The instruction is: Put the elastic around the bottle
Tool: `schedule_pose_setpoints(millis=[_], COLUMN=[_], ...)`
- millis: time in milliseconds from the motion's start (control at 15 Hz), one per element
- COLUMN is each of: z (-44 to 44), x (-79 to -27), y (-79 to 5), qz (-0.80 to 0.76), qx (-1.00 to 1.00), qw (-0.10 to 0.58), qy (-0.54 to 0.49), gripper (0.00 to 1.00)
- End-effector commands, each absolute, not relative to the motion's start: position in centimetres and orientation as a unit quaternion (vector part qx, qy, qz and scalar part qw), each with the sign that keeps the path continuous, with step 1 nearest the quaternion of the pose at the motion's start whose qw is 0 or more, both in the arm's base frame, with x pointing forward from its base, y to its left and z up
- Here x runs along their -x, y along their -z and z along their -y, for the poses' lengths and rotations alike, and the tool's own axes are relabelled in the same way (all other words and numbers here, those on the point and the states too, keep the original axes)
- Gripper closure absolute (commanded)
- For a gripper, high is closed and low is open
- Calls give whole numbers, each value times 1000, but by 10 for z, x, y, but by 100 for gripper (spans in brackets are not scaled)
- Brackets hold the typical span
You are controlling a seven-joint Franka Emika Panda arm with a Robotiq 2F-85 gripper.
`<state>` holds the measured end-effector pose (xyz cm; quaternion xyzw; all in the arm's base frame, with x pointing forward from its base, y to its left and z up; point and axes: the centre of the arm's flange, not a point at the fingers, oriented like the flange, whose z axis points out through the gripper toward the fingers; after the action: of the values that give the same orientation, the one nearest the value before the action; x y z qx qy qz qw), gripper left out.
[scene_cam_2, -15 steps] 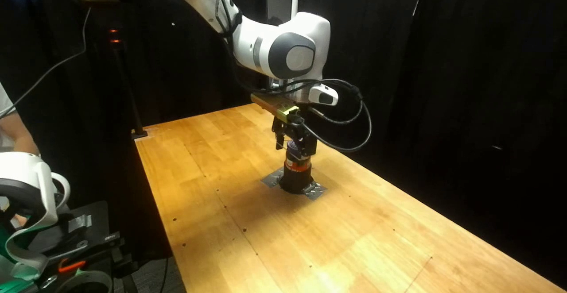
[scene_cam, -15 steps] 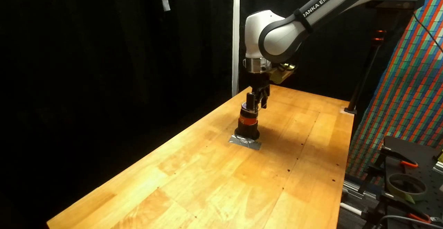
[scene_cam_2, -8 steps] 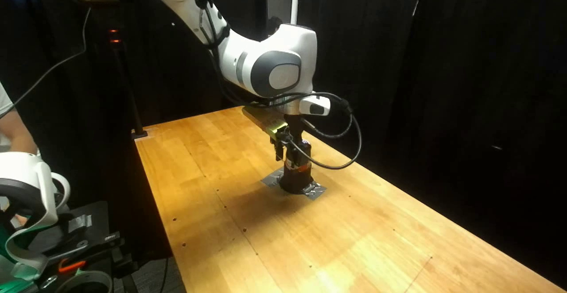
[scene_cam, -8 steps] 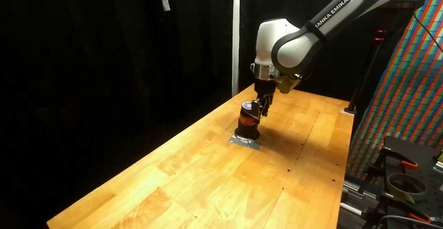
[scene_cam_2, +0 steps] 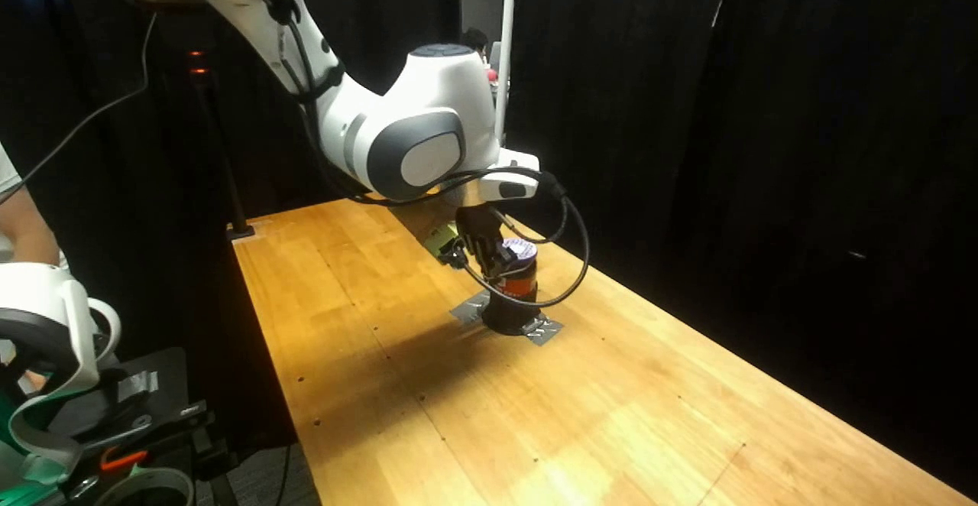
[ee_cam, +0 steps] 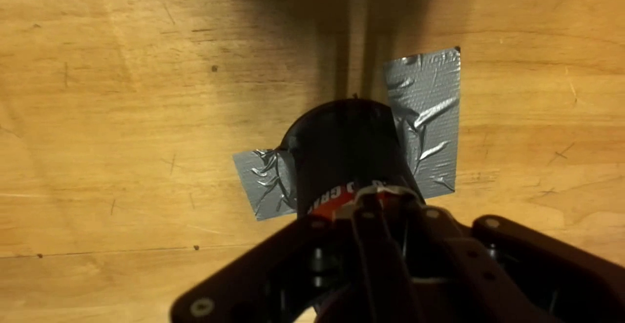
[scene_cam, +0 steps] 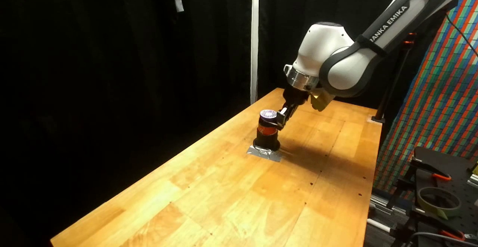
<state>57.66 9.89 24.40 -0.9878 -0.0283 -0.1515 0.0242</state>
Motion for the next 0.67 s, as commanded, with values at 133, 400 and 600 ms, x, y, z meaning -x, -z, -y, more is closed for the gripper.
schedule_pose_setpoints(millis=[133,400,600], z=[-100,-105,-109], x=[-529,-514,-504], y=[-258,-253,-247], qz=[27,41,50], qx=[968,943,923], qw=[27,41,40], qy=[250,327,379], gripper=[92,92,94])
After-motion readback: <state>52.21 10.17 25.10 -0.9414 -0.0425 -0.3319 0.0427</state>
